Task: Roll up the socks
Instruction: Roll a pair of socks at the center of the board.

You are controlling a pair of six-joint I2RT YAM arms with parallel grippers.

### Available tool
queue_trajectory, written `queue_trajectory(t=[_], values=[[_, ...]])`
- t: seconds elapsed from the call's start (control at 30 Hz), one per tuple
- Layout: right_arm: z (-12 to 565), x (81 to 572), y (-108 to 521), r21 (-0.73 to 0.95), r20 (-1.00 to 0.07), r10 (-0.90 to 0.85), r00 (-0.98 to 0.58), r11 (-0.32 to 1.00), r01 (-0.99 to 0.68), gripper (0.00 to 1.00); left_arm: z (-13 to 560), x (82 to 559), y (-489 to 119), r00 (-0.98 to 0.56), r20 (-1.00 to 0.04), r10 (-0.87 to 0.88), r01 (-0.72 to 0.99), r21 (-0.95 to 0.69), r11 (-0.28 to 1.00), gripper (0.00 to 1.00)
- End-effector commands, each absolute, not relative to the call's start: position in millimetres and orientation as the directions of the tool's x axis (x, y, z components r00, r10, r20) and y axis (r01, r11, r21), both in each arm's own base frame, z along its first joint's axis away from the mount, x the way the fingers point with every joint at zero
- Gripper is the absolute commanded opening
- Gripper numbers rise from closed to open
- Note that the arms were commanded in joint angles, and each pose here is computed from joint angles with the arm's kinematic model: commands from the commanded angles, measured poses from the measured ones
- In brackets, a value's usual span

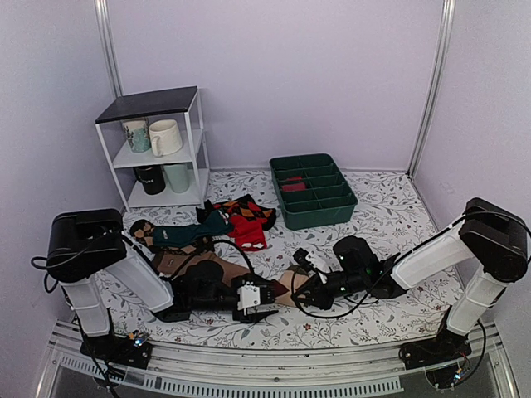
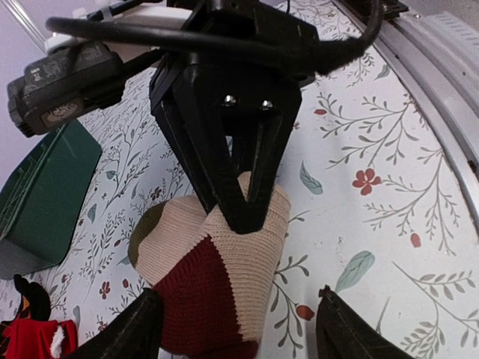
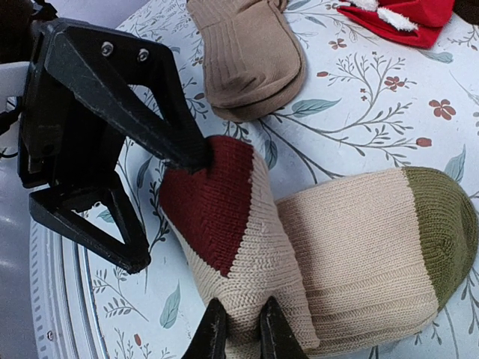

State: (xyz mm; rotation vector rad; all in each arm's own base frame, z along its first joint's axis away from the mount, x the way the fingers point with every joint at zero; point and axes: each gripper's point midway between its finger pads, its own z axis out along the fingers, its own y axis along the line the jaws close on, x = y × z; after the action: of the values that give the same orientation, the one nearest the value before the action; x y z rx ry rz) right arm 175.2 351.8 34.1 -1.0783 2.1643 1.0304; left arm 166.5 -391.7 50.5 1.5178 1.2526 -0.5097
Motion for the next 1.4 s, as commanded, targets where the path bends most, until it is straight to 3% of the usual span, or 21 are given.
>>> queue_trajectory(t=[0.0,0.47,0.63,0.83,1.03,1.07,1.17,1.37], values=[[-32.1,140.2,306.6,0.441,-0.452,-0.586,-0.673,0.509,-0.739,0.05,41.1,173.3,-392.5,0.351,-0.812,0.466,0.893,0.440,0.094,0.71],[-30.2,138.2,307.2,0.449,-0.452,-0.587,-0.672,0.501,-0.740,0.05,-0.6,179.8,-394.8,0.292,-0.752,0.591,0.918,0.393,0.046,0.71],[-30.1,138.2,307.7,0.454,-0.448,-0.586,-0.675,0.502,-0.736,0.05,-9.0,175.7,-391.5,0.247,-0.746,0.618,0.939,0.343,0.038,0.64],[-29.2,137.2,309.0,0.461,-0.446,-0.587,-0.675,0.496,-0.736,0.05,-30.1,169.3,-385.1,0.167,-0.724,0.669,0.967,0.252,0.031,0.45],[-25.5,143.0,311.0,0.447,-0.449,-0.585,-0.675,0.506,-0.737,0.04,-37.4,156.4,-384.0,0.099,-0.711,0.696,0.990,0.143,0.006,0.00],[-21.7,146.3,312.2,0.438,-0.462,-0.581,-0.670,0.508,-0.742,0.06,-40.2,153.3,-381.7,0.078,-0.705,0.705,0.993,0.118,0.009,0.00],[-7.0,162.6,313.6,0.384,-0.527,-0.552,-0.646,0.524,-0.760,0.25,-25.9,148.9,-381.9,0.022,-0.712,0.702,0.998,0.058,0.027,0.00],[45.0,191.9,312.4,0.226,-0.736,-0.460,-0.498,0.526,-0.820,0.44,-43.8,133.5,-369.8,-0.150,-0.585,0.797,0.987,-0.135,0.087,0.00]])
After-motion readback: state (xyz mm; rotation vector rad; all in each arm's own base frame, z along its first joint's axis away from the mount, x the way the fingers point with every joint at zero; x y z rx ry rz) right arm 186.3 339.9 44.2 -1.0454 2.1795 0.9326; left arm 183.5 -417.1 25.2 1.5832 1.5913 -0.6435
